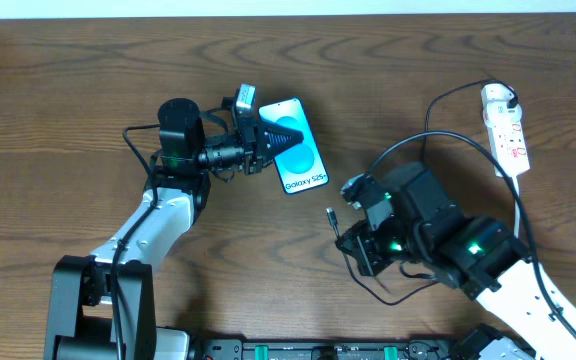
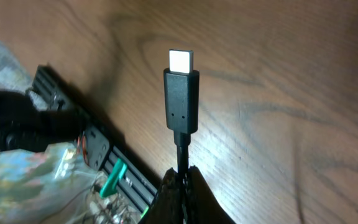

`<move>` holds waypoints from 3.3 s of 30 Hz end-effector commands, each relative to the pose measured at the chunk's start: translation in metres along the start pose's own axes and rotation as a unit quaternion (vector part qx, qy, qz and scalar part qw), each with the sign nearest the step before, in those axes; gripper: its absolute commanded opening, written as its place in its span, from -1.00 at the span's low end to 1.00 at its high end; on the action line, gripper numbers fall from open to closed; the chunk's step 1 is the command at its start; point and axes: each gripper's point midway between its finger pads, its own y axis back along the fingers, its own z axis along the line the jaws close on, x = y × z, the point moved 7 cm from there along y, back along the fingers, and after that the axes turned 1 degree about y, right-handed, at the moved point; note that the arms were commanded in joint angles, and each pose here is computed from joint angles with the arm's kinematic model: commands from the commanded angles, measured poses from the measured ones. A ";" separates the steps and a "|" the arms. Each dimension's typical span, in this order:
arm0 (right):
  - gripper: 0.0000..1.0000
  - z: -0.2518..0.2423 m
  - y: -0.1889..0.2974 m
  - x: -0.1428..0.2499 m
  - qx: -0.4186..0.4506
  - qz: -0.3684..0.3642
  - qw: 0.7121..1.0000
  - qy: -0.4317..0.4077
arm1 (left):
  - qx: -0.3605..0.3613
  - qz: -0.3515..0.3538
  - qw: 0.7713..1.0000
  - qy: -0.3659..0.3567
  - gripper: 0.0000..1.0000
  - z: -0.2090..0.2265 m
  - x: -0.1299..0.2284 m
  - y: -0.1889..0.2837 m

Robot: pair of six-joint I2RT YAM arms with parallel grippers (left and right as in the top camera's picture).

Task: Plug charger to phone and switch on socket
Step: 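Carry the USB-C plug with the right gripper to the phone's bottom, then push the USB-C plug up into the phone's port with the right gripper, then open the right gripper off the plug and withdraw it rightward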

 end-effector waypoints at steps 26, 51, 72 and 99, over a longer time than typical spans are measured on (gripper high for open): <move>-0.98 0.000 -0.026 -0.021 0.004 -0.023 1.000 -0.001 | -0.004 -0.015 0.997 -0.077 -0.85 -0.008 -0.002 -0.016; -0.98 -0.001 -0.026 -0.022 0.005 -0.024 0.999 -0.034 | 0.000 -0.004 0.997 -0.077 -0.85 -0.009 0.000 -0.016; -0.98 -0.003 -0.025 -0.023 0.007 -0.027 0.998 -0.054 | 0.004 0.008 0.997 -0.081 -0.85 -0.010 0.003 -0.016; -0.98 -0.006 -0.022 -0.048 0.037 -0.105 0.994 -0.010 | 0.027 0.064 0.990 -0.125 -0.85 -0.013 0.015 -0.015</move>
